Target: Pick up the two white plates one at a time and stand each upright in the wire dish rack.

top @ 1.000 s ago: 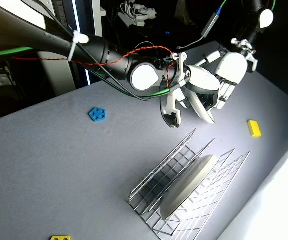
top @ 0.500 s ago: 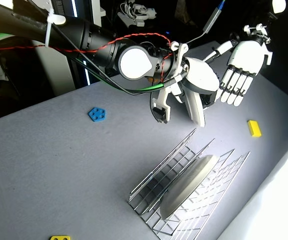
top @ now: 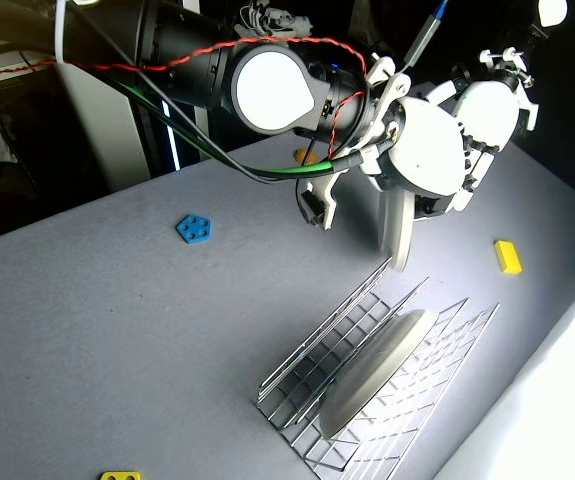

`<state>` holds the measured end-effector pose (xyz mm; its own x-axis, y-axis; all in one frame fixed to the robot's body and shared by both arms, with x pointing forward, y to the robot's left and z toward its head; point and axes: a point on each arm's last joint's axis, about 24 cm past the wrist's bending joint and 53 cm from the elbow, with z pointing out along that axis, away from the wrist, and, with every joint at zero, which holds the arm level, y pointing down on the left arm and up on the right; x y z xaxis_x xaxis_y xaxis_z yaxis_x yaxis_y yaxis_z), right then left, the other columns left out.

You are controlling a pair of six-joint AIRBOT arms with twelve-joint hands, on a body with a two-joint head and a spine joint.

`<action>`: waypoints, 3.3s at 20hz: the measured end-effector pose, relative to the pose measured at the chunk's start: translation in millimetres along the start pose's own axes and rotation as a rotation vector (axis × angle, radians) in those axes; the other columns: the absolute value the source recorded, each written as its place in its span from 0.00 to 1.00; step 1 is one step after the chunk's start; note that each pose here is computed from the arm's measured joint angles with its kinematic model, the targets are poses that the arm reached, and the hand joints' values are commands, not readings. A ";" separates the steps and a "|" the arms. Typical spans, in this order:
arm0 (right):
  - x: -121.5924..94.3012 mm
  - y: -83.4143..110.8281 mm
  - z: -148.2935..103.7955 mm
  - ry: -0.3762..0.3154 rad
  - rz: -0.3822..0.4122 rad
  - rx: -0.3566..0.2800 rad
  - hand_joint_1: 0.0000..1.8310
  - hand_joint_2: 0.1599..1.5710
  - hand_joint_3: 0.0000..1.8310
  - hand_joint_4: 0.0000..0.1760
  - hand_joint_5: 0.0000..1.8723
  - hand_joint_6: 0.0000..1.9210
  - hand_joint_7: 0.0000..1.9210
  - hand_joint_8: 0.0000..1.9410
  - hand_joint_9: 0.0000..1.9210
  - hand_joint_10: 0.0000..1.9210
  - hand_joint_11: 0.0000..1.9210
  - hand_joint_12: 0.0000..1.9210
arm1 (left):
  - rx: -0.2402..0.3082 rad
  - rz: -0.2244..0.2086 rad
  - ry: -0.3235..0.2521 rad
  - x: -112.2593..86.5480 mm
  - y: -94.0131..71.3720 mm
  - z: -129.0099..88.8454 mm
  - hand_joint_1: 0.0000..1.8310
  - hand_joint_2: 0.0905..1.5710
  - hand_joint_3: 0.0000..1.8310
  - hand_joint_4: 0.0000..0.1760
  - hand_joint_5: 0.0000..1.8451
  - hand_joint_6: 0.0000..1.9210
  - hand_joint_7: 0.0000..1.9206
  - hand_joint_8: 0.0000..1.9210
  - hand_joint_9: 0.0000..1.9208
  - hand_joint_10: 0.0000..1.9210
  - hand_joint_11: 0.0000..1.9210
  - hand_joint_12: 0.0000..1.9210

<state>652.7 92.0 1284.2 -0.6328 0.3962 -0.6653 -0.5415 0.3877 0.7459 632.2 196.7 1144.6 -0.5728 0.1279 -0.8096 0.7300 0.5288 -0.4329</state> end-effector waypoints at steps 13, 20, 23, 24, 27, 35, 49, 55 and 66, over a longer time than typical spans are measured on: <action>-43.1 -28.9 -8.1 -0.080 0.301 0.087 0.75 0.67 0.00 0.00 0.49 0.53 0.51 0.48 0.52 0.56 0.43 0.60 | -0.041 -0.013 0.032 11.9 17.4 -7.3 0.00 0.64 0.00 0.00 0.04 0.00 0.03 0.00 0.01 0.00 0.00 0.01; -57.9 -51.0 -22.1 -0.116 0.452 0.133 0.75 0.68 0.00 0.00 0.47 0.57 0.49 0.52 0.51 0.57 0.42 0.61 | -0.039 -0.013 0.033 12.2 16.9 -7.1 0.00 0.64 0.00 0.00 0.04 0.00 0.03 0.00 0.02 0.00 0.01 0.02; -64.2 -64.3 -27.4 -0.134 0.485 0.158 0.75 0.67 0.00 0.00 0.48 0.56 0.49 0.52 0.51 0.57 0.42 0.61 | -0.038 -0.013 0.033 12.2 16.8 -7.1 0.00 0.64 0.00 0.00 0.04 0.00 0.03 0.00 0.02 0.00 0.01 0.03; -66.4 -72.2 -29.9 -0.143 0.505 0.170 0.75 0.68 0.00 0.00 0.48 0.56 0.49 0.52 0.51 0.57 0.42 0.61 | -0.038 -0.013 0.033 12.2 16.8 -7.1 0.00 0.65 0.00 0.00 0.04 0.00 0.03 0.00 0.02 0.00 0.01 0.03; -70.3 -86.4 -36.6 -0.159 0.518 0.194 0.75 0.67 0.00 0.00 0.49 0.54 0.51 0.49 0.52 0.56 0.42 0.61 | -0.039 -0.012 0.033 12.3 16.9 -7.1 0.00 0.64 0.00 0.00 0.04 0.00 0.03 0.00 0.02 0.00 0.00 0.03; -83.8 -93.4 -49.9 -0.203 0.639 0.179 0.75 0.68 0.00 0.00 0.48 0.56 0.50 0.51 0.50 0.58 0.41 0.62 | -0.038 -0.012 0.034 12.3 16.7 -7.1 0.00 0.65 0.00 0.00 0.04 0.00 0.03 0.00 0.02 0.00 0.00 0.06; -100.8 -127.9 -84.4 -0.269 0.679 0.234 0.75 0.67 0.00 0.00 0.48 0.56 0.52 0.49 0.52 0.55 0.43 0.60 | -0.038 -0.012 0.034 12.3 16.7 -7.0 0.00 0.64 0.00 0.00 0.02 0.00 0.02 0.00 0.01 0.00 0.00 0.02; -101.4 -142.5 -95.8 -0.286 0.675 0.258 0.75 0.67 0.00 0.00 0.48 0.55 0.52 0.49 0.53 0.54 0.44 0.58 | -0.038 -0.012 0.034 12.3 16.7 -7.1 0.00 0.64 0.00 0.00 0.03 0.00 0.02 0.00 0.01 0.00 0.00 0.03; -95.5 -153.0 -99.3 -0.291 0.574 0.250 0.67 0.67 0.00 0.00 0.38 0.34 0.48 0.11 0.46 0.17 0.31 0.61 | -0.038 -0.012 0.034 12.4 16.6 -7.0 0.00 0.63 0.00 0.00 0.03 0.00 0.03 0.00 0.02 0.00 0.00 0.06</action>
<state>741.0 -87.8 1236.7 -0.5877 0.7902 -0.1740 0.0012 0.2159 0.9764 634.6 213.0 1130.2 -0.5945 0.1489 -0.7902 0.7086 0.5617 -0.4272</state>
